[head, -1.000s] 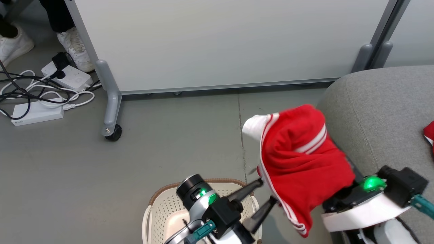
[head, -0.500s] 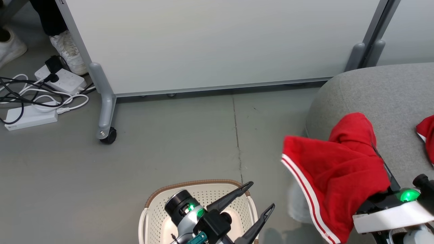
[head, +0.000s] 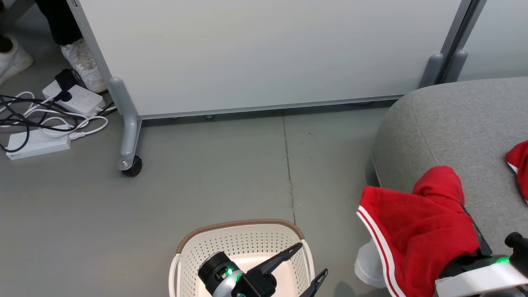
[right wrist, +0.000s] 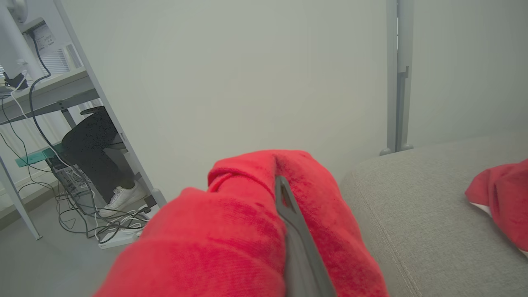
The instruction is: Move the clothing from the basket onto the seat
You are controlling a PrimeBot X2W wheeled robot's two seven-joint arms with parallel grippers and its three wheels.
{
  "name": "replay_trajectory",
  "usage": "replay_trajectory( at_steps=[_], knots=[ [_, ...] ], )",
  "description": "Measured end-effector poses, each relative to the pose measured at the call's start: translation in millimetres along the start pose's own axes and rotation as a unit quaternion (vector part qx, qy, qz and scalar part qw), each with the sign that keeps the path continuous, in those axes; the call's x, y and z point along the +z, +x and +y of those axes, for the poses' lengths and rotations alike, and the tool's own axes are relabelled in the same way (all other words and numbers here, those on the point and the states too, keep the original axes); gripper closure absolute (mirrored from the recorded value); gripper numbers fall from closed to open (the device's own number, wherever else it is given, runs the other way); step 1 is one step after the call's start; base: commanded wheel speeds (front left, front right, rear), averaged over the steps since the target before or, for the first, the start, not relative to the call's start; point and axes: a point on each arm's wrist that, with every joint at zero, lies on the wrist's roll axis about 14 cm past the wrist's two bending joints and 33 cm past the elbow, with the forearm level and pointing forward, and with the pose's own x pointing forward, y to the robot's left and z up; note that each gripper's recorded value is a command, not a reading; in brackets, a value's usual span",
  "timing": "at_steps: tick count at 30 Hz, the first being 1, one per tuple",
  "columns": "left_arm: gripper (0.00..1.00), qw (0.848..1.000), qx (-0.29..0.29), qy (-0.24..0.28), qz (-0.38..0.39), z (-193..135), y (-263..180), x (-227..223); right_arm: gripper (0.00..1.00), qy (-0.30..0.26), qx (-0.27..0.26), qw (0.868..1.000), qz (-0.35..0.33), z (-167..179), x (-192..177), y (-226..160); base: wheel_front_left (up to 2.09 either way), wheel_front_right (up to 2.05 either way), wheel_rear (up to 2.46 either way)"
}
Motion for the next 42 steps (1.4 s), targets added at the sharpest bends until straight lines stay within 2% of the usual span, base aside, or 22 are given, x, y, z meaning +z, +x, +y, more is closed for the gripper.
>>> replay_trajectory(
  at_steps=[8, 32, 42],
  knots=[
    [0.0, 1.0, -0.004, -0.026, 0.01, -6, -5, -8, 1.0, 0.001, -0.006, 1.0, 0.016, -3, -10, -3, 0.0, 0.0, 0.0],
    [0.0, 1.0, -0.011, -0.024, 0.007, -11, -5, -6, 1.0, -0.002, -0.006, 1.0, 0.019, -5, -11, -6, 0.0, 0.0, 0.0],
    [0.0, 0.999, -0.043, -0.032, 0.008, -23, 8, -7, 1.0, -0.011, -0.039, 0.999, 0.012, -27, -3, -16, 0.0, 0.0, 0.0]
  ],
)
